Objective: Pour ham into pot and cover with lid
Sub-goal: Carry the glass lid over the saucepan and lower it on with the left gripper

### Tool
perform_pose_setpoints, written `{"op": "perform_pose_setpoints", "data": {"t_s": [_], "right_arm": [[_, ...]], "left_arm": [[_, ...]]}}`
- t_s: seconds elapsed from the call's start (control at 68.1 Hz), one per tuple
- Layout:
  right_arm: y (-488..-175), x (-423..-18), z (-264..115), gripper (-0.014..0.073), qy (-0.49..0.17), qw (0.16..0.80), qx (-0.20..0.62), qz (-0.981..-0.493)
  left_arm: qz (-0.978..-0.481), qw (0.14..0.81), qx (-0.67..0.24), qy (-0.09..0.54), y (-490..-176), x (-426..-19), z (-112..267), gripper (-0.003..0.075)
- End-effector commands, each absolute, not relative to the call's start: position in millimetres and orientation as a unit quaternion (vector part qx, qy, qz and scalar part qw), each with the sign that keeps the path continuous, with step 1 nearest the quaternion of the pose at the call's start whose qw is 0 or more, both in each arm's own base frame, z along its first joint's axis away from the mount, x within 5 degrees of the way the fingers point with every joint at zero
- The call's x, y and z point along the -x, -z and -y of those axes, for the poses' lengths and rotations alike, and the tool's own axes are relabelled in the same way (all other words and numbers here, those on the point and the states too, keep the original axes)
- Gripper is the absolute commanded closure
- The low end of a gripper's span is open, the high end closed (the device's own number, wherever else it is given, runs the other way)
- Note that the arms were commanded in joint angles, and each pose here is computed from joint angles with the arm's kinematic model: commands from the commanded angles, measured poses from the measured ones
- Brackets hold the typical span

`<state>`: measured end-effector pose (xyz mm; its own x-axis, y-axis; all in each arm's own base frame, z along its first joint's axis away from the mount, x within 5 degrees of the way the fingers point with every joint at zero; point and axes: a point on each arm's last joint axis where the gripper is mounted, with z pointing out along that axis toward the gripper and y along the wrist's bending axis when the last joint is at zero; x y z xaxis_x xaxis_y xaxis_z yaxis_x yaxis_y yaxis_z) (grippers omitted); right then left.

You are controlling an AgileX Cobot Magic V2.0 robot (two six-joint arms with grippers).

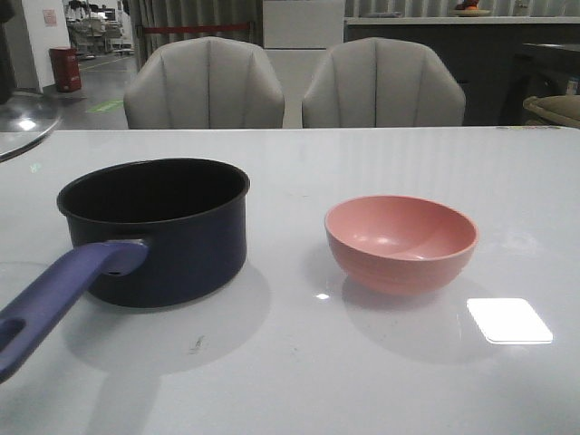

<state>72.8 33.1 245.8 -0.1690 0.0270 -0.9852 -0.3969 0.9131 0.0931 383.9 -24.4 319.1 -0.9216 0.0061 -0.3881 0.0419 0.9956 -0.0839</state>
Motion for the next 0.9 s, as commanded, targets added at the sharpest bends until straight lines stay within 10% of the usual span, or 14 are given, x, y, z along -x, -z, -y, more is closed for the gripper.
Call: {"op": "perform_pose_setpoints", "data": {"t_s": [0.0,0.308,0.881], "right_arm": [[-262,-74,-32,0.0409,-0.168,0.673,0.119,-0.710],[-262,-74,-32,0.0409,-0.168,0.673,0.119,-0.710],[-262,-74,-32,0.0409,-0.168,0.673,0.119,-0.710]], "left_arm": [[-0.962,0.247,-0.081,0.078,-360,-370,66,0.0515],[-0.950,0.238,-0.178,0.096,-348,-361,143,0.0512],[-0.956,0.204,-0.181,0.110,-318,-375,159,0.0512]]}}
